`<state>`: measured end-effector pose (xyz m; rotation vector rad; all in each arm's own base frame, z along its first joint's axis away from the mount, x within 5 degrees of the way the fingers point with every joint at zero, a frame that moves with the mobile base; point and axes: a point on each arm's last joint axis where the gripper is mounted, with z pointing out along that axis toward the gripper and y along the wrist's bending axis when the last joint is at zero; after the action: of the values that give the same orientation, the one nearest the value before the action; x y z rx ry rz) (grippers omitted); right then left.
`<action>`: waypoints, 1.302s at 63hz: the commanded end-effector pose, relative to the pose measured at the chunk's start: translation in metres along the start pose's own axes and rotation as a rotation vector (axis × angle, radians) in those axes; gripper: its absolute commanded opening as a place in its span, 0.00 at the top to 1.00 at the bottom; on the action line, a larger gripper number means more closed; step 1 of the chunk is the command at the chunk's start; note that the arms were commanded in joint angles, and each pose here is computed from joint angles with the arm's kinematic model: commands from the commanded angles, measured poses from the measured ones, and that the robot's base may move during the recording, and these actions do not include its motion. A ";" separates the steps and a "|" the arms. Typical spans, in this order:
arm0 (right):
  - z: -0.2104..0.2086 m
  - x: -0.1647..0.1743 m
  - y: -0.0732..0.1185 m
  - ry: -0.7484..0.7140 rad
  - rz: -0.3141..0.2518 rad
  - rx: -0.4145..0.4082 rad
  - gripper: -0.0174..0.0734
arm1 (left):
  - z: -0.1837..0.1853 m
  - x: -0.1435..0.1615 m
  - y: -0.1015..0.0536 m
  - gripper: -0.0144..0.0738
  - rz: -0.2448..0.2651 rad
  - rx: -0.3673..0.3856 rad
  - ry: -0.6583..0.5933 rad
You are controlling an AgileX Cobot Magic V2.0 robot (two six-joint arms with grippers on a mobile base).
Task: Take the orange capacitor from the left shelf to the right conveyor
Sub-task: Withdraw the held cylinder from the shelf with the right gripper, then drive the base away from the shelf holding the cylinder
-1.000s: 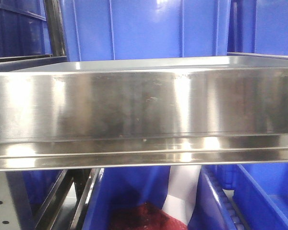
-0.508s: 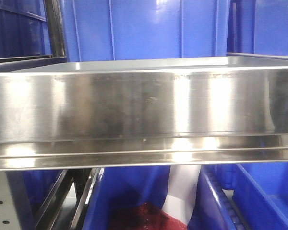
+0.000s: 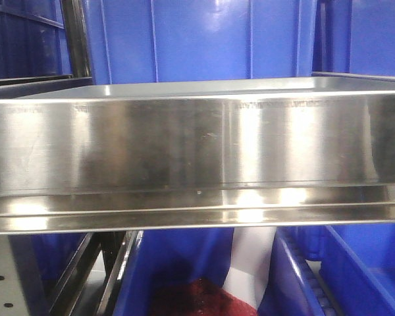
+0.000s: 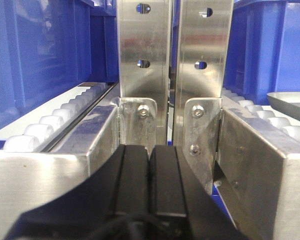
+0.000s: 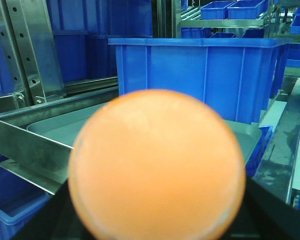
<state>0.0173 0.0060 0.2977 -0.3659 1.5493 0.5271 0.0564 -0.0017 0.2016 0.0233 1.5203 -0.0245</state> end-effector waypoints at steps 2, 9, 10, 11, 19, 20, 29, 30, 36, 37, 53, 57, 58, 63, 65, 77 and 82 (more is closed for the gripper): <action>-0.003 -0.015 0.002 -0.105 -0.007 -0.018 0.74 | -0.001 -0.010 0.000 0.96 -0.006 -0.002 -0.096; -0.003 -0.015 0.002 -0.105 -0.007 -0.018 0.74 | -0.001 -0.010 0.000 0.96 -0.006 -0.002 -0.096; -0.003 -0.015 0.002 -0.105 -0.007 -0.018 0.74 | -0.001 -0.010 0.000 0.96 -0.006 -0.002 -0.096; -0.003 -0.015 0.002 -0.105 -0.007 -0.018 0.74 | -0.001 -0.010 0.000 0.96 -0.006 -0.002 -0.096; -0.003 -0.015 0.002 -0.105 -0.007 -0.018 0.74 | -0.001 -0.010 0.000 0.96 -0.006 -0.002 -0.096; -0.003 -0.015 0.002 -0.105 -0.007 -0.018 0.74 | -0.001 -0.010 0.000 0.96 -0.006 -0.002 -0.096; -0.003 -0.015 0.002 -0.105 -0.007 -0.018 0.74 | -0.001 -0.010 0.000 0.96 -0.006 -0.002 -0.096; -0.003 -0.015 0.002 -0.105 -0.007 -0.018 0.74 | -0.001 -0.010 0.000 0.96 -0.006 -0.002 -0.096; -0.003 -0.015 0.002 -0.105 -0.007 -0.018 0.74 | -0.001 -0.010 0.000 0.96 -0.006 -0.002 -0.096; -0.003 -0.015 0.002 -0.105 -0.007 -0.018 0.74 | -0.001 -0.010 0.000 0.96 -0.006 -0.002 -0.096; -0.003 -0.015 0.002 -0.105 -0.007 -0.018 0.74 | -0.001 -0.010 0.000 0.96 -0.006 -0.002 -0.096; -0.003 -0.015 0.002 -0.105 -0.007 -0.018 0.74 | -0.001 -0.010 0.000 0.96 -0.006 -0.002 -0.096; -0.003 -0.015 0.002 -0.105 -0.007 -0.018 0.74 | -0.001 -0.010 0.000 0.96 -0.006 -0.002 -0.096; -0.003 -0.015 0.002 -0.105 -0.007 -0.018 0.74 | -0.001 -0.010 0.000 0.96 -0.006 -0.002 -0.096; -0.003 -0.015 0.002 -0.105 -0.007 -0.018 0.74 | -0.001 -0.010 0.000 0.96 -0.006 -0.002 -0.096; -0.003 -0.015 0.002 -0.105 -0.007 -0.018 0.74 | -0.001 -0.010 0.000 0.96 -0.007 0.007 -0.096; -0.003 -0.015 0.002 -0.105 -0.007 -0.018 0.74 | -0.001 -0.010 -0.001 0.96 -0.007 0.014 -0.096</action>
<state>0.0173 0.0060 0.2977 -0.3668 1.5491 0.5280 0.0564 -0.0020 0.2016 0.0264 1.5202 -0.0278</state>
